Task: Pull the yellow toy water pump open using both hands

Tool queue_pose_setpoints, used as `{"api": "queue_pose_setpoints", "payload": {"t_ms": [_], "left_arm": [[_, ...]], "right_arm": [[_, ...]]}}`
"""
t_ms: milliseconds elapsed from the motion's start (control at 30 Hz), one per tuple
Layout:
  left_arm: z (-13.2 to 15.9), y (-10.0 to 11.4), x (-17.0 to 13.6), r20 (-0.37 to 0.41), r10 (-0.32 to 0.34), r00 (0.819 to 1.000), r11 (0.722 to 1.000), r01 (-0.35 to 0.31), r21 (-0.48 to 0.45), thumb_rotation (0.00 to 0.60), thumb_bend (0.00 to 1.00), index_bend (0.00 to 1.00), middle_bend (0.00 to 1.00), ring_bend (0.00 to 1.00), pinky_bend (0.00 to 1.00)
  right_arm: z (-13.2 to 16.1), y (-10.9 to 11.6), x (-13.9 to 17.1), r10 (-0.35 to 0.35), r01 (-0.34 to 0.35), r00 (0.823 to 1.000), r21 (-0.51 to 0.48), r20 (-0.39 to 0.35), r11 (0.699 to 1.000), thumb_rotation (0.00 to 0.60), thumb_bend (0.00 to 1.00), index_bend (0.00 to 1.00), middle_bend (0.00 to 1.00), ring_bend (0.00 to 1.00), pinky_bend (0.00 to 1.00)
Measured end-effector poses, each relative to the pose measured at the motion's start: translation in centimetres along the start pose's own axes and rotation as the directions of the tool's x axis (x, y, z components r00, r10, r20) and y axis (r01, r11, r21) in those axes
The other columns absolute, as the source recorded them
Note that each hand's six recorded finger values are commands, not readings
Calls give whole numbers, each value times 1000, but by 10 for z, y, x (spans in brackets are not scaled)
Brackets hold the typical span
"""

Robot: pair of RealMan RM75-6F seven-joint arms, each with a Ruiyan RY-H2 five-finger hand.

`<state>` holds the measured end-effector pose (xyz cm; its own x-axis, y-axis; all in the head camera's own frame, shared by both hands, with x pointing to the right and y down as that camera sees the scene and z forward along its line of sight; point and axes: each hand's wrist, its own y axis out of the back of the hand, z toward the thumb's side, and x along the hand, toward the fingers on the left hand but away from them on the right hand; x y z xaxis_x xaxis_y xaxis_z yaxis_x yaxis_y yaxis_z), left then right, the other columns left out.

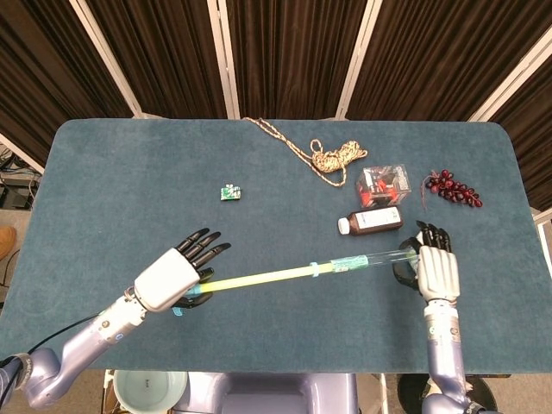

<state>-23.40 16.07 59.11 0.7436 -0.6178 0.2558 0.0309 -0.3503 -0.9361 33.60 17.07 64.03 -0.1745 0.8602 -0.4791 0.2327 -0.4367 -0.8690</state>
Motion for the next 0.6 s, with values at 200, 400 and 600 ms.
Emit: {"api": "queue_pose_setpoints", "payload": {"t_ms": [200,400,600], "left_arm": [[-9,-2,-4,-17,-10,1000,1000,10,8,600,386,638,118,16,97],[-13,-4,-6,-22,-17,1000,1000,17,13,600,386,638,119,16,97],[-15,-3,-9,-25,-17,1000,1000,17,20,600,386,638,119,16,97]], "right_arm": [[-13,9,-4,-24,24,999,12,28,1000,600,429,679,120,76,24],[-23,15,-7,-36,35,998,17,49,999,600,429,685,119,77,24],[-28,20,-10,-45,44,997,23,58,999,600,428,686,120,78,23]]}}
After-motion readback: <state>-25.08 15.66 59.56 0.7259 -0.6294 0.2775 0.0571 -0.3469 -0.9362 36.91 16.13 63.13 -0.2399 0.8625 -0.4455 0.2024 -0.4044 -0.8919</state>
